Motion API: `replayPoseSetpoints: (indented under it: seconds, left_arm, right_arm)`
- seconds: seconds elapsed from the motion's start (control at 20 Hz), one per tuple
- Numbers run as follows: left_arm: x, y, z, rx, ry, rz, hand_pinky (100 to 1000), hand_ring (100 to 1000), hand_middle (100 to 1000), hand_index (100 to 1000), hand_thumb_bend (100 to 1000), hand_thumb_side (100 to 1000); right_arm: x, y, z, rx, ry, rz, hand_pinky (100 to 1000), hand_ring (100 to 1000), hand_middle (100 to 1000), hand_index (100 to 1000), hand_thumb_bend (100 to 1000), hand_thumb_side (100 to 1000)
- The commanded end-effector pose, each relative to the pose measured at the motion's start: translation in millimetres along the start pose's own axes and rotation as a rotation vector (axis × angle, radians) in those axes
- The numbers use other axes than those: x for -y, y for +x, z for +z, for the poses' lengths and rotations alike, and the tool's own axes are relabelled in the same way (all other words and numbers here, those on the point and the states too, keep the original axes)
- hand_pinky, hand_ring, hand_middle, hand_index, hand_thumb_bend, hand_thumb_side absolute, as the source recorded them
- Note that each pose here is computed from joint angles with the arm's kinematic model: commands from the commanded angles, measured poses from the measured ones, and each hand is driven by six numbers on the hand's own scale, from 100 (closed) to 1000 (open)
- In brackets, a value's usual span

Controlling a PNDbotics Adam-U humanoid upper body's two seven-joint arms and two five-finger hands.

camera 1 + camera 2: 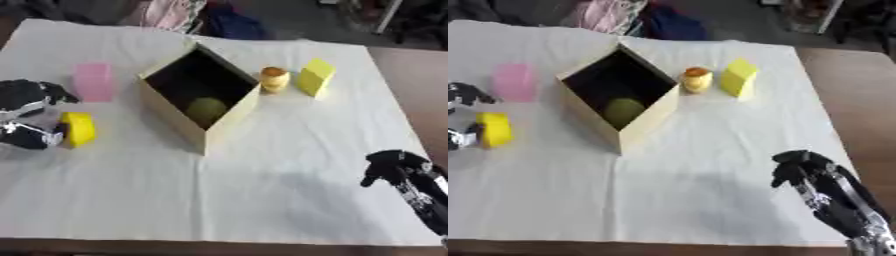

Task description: Pick up objects on the table and place them in the box.

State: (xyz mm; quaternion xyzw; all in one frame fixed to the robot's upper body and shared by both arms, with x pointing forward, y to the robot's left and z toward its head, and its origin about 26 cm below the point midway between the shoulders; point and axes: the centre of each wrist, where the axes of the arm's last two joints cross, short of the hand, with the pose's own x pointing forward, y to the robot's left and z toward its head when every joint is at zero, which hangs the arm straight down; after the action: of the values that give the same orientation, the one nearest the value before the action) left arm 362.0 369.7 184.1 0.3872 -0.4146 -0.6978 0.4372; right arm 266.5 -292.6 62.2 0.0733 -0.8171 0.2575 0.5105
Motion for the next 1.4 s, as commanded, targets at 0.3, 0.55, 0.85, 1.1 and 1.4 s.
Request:
replayPoseSetpoints:
  seconds: [0.3, 0.55, 0.85, 1.1, 1.4]
  left_arm:
    - [-7.0, 0.2, 2.7, 0.045, -0.045, -0.006, 713, 613, 612, 769, 100, 334]
    - [-17.6, 9.8, 11.5, 0.1, 0.039, -0.034, 578, 448, 417, 587, 100, 316]
    - [-36.9, 21.7, 29.8, 0.154, 0.152, -0.046, 564, 428, 394, 562, 100, 296]
    - [-59.9, 34.2, 50.1, 0.214, 0.253, -0.047, 566, 424, 391, 559, 100, 281]
    - [-96.0, 54.6, 70.3, 0.317, 0.422, -0.049, 584, 432, 396, 562, 100, 256]
  right_arm:
    - [5.1, 5.2, -0.5, 0.01, 0.002, 0.017, 543, 502, 516, 722, 100, 596]
    - [5.5, 5.2, 0.0, 0.009, -0.001, 0.018, 543, 502, 516, 722, 100, 595]
    - [5.8, 5.2, 0.3, 0.008, -0.003, 0.018, 544, 502, 515, 722, 100, 593]
    - [6.1, 5.2, 0.7, 0.007, -0.005, 0.019, 544, 502, 515, 722, 100, 590]
    - [5.8, 4.7, 1.0, 0.005, 0.002, 0.018, 545, 501, 515, 722, 100, 587]
